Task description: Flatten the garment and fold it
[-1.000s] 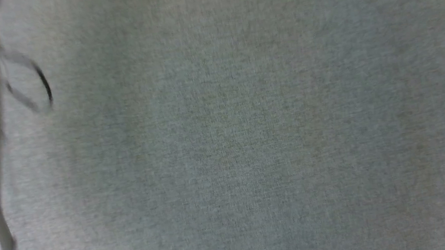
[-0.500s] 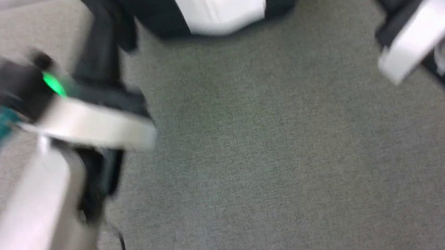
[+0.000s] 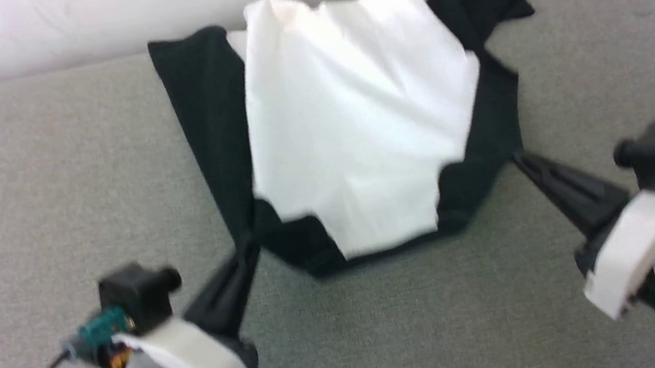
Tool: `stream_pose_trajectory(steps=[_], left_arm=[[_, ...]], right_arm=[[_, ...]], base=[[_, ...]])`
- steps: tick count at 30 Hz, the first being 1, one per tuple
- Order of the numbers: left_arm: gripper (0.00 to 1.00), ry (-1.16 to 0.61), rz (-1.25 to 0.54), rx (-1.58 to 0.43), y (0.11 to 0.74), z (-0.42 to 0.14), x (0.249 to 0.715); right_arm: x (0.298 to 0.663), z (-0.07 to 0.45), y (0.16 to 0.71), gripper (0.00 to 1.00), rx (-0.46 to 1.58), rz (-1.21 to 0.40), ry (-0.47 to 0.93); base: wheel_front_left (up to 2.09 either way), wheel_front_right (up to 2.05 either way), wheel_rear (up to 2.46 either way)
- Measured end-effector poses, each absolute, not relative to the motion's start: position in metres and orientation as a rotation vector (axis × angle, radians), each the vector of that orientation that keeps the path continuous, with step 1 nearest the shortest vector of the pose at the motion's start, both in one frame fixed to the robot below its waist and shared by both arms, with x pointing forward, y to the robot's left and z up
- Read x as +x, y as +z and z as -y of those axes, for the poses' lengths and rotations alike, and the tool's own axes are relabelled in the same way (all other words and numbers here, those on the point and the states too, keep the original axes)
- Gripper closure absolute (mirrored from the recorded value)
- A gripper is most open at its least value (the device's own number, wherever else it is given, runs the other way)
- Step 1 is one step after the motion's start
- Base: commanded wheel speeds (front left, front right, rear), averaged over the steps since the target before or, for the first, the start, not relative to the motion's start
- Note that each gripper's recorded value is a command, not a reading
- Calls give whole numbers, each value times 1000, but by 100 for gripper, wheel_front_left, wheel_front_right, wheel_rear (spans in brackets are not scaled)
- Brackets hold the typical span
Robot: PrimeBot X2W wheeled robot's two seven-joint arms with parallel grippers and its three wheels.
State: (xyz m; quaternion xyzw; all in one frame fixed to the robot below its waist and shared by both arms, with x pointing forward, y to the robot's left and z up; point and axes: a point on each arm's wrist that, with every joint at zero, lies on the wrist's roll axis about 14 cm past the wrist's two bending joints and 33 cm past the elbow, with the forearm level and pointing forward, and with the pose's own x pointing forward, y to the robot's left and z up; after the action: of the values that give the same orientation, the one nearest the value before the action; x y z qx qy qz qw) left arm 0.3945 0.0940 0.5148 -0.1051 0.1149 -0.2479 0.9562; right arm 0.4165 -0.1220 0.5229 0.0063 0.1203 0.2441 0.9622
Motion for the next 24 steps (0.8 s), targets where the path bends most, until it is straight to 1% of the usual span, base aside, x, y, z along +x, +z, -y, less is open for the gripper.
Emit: stream_pose_trajectory(steps=[13,19,24], left_arm=[[100,-582,-661,-285,459,-82,289],[100,-587,-805,-307,442,-78,248],[100,-594,-916,-328,429,-75,219]], right_arm=[[319,147,469,100,105,-594,427],[267,146,444,100,154,-767,433],[239,146,433,100,176,-846,426]], base=[[0,0,0],[0,0,0],[0,0,0]])
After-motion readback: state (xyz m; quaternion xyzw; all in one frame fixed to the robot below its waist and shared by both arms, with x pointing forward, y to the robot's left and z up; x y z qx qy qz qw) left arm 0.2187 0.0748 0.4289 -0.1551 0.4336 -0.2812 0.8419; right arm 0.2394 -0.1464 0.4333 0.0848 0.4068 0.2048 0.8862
